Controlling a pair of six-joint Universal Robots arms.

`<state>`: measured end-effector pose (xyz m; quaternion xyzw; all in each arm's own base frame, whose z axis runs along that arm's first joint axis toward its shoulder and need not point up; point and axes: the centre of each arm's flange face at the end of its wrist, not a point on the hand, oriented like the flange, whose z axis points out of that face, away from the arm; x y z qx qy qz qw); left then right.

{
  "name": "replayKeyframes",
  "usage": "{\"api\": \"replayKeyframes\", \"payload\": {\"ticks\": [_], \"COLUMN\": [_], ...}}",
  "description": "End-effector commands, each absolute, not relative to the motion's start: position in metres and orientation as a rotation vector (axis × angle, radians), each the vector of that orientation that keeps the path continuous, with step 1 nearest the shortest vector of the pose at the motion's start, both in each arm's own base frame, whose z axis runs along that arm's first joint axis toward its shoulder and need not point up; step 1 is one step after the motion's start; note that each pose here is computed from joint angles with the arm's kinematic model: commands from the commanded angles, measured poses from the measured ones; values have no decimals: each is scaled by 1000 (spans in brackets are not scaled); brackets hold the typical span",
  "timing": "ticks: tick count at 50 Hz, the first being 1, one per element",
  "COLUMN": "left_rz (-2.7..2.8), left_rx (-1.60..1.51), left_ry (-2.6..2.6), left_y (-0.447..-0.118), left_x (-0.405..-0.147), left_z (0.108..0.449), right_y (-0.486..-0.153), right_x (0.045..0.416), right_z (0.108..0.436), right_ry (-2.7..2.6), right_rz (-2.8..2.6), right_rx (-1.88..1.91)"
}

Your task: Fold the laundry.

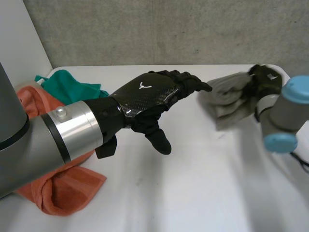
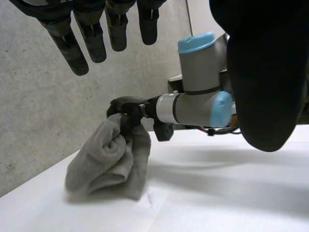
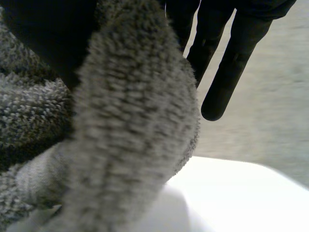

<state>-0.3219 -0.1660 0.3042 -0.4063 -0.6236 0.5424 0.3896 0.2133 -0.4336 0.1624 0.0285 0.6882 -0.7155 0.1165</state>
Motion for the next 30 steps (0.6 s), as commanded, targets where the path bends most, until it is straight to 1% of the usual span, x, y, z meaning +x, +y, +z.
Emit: {"api": "replayKeyframes", "payload": {"ticks": [1,2,5,6,11,13,20,24,30], "left_rz": [1384,1381,1379,1376,1375,1376,1380,1380,1377], "left_rx": [-996,-992,-994,-993,-993,-993,-1004,-1007,-1003], "left_ry": [-1572,-1573,-1571,-1573,-1574,-1573,-1549,-1540,-1549], "left_y": [-167,-167,-165,-165,-165,-166,-163,-160,-159], "left_x": [-322,-322,-322,-322,-322,-322,-326,-328,-328], "left_z": [308,307,307,306,306,305,307,308,306], "right_y": [-521,-533,-548,-554,-556,-558,-556,-551,-544], "right_x": [132,116,95,85,62,53,38,37,28], "right_z": [152,148,143,136,120,119,122,123,122], "right_ry": [2111,2135,2147,2148,2175,2171,2196,2253,2522], "right_rz": [-2241,-2249,-2256,-2236,-2162,-2153,-2141,-2106,-2230], "right_rx": [250,273,278,246,200,192,214,214,67]}}
